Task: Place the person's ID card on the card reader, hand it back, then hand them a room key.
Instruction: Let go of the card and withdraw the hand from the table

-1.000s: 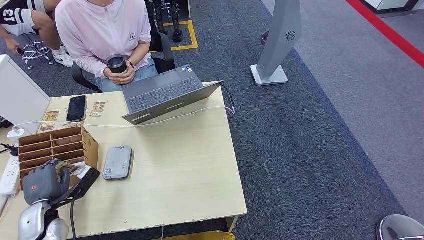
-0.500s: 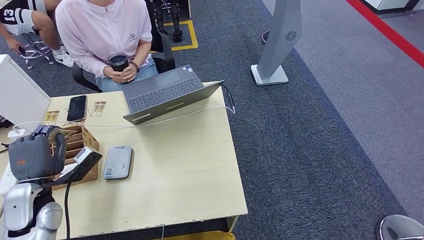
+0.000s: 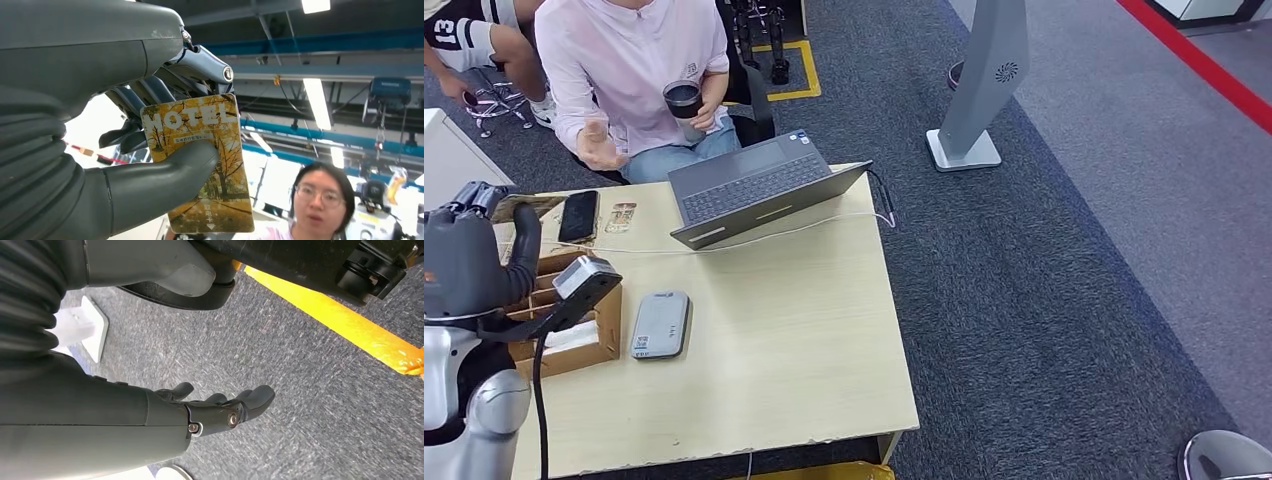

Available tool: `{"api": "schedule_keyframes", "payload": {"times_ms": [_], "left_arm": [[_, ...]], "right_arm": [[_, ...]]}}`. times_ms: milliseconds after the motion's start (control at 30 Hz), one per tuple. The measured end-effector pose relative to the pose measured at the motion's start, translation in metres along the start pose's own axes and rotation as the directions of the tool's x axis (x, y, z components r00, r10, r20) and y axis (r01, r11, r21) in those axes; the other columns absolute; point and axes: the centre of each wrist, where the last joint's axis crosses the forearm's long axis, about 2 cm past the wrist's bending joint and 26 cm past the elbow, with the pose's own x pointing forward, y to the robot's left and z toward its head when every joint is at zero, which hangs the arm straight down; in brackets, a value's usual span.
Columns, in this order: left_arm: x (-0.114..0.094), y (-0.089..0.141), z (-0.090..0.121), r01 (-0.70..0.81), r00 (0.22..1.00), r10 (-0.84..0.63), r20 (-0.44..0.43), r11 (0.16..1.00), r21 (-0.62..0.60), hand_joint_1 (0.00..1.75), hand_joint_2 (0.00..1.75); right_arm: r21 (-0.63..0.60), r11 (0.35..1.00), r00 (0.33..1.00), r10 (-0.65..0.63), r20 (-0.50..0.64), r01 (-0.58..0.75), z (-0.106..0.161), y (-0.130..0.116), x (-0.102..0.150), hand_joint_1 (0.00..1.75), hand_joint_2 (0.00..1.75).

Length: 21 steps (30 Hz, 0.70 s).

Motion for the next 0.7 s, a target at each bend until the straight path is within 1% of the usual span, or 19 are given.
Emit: {"api": "schedule_keyframes", "payload": {"times_ms": [67, 167, 200, 267, 333, 433, 567, 700], "left_arm": [[-0.005, -0.005, -0.025, 0.075, 0.996, -0.075, -0.037, 0.997, 0.003, 1.75, 1.75], [-0.024, -0.022, -0.069, 0.203, 0.974, -0.204, -0.1, 0.979, -0.025, 1.75, 1.75], [-0.031, -0.029, -0.08, 0.225, 0.968, -0.228, -0.109, 0.974, -0.038, 1.75, 1.75], [-0.044, -0.045, -0.091, 0.247, 0.959, -0.255, -0.121, 0.966, -0.077, 1.75, 1.75], [-0.052, -0.058, -0.092, 0.256, 0.953, -0.271, -0.133, 0.959, -0.12, 1.75, 1.75], [-0.058, -0.071, -0.089, 0.259, 0.947, -0.287, -0.146, 0.948, -0.184, 1.75, 1.75], [-0.062, -0.082, -0.081, 0.256, 0.941, -0.3, -0.155, 0.934, -0.249, 1.75, 1.75], [-0.065, -0.087, -0.075, 0.247, 0.94, -0.3, -0.164, 0.928, -0.28, 1.75, 1.75]], "right_arm": [[0.005, 1.0, 1.0, 0.03, 0.008, -0.03, 0.0, 0.0, 0.001, 0.0, 1.75], [0.009, 0.998, 0.997, 0.069, 0.022, -0.069, 0.0, -0.001, 0.003, 0.0, 1.75], [0.01, 0.997, 0.997, 0.077, 0.026, -0.077, 0.0, -0.001, 0.003, 0.0, 1.75], [0.009, 0.996, 0.996, 0.086, 0.03, -0.086, 0.0, -0.001, 0.003, 0.0, 1.75], [0.009, 0.996, 0.995, 0.09, 0.031, -0.09, 0.0, 0.0, 0.004, 0.0, 1.75], [0.009, 0.996, 0.995, 0.091, 0.031, -0.091, 0.001, 0.001, 0.005, 0.0, 1.75], [0.008, 0.996, 0.995, 0.091, 0.029, -0.091, 0.001, 0.001, 0.005, 0.0, 1.75], [0.008, 0.996, 0.995, 0.091, 0.028, -0.092, 0.001, 0.002, 0.006, 0.0, 1.75]]}}
